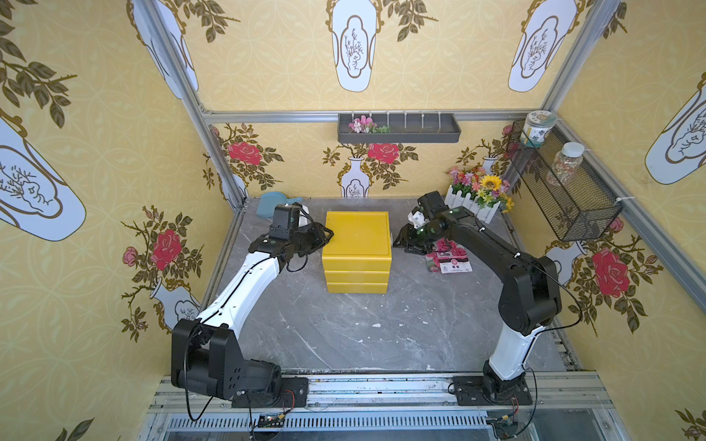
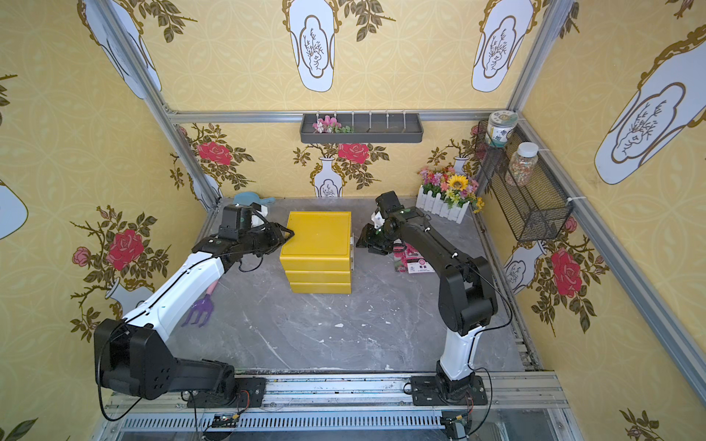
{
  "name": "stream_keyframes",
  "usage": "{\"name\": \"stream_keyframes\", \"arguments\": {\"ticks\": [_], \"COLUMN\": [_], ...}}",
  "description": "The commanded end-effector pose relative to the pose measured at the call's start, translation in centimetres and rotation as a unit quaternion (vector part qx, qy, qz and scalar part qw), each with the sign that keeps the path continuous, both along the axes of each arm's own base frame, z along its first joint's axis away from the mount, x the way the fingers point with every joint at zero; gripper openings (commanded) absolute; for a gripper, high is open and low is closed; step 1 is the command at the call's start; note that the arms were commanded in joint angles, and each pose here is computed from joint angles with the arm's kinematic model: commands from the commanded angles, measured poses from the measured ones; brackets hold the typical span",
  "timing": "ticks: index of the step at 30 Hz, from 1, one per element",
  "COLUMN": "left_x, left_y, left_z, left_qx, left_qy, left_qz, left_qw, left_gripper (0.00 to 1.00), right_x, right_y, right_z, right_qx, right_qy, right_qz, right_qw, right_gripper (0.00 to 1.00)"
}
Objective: Take the seed bags out of the drawer
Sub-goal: Open the drawer in the storage box.
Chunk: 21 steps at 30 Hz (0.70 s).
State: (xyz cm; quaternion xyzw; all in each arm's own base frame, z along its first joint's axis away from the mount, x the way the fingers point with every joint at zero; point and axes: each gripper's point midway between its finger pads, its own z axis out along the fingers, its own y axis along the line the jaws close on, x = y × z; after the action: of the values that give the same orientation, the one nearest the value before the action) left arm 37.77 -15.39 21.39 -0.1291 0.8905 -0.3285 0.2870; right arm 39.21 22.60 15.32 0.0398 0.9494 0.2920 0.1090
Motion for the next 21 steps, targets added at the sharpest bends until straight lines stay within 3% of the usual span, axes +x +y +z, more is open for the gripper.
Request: {"name": "stream_keyframes", "arguments": {"ticks": [1, 12, 21], "left_x": [-1.8, -2.1, -2.2], "left_y": [0.8, 0.9, 1.0], "left_z": [-3.0, -3.3, -3.3], "left_qx": [0.030, 0.031, 0.031], "left_qy": [0.061, 0.064, 0.065], "left_qz": [0.002, 0.003, 0.005], "left_qw": [0.998, 0.997, 0.997], "left_gripper": [0.43, 0.43, 0.43], "right_x": [0.6, 0.8, 0.8], "right_y": [1.1, 2.2, 1.9], "right_z": [0.2, -1.2, -2.2], "right_qx": [0.011, 0.006, -0.013], "right_qy": [-0.009, 0.002, 0.008], "right_qz": [0.006, 0.014, 0.015], "right_qw": [1.000, 1.000, 1.000], "right_gripper": [0.51, 0.47, 0.34]}}
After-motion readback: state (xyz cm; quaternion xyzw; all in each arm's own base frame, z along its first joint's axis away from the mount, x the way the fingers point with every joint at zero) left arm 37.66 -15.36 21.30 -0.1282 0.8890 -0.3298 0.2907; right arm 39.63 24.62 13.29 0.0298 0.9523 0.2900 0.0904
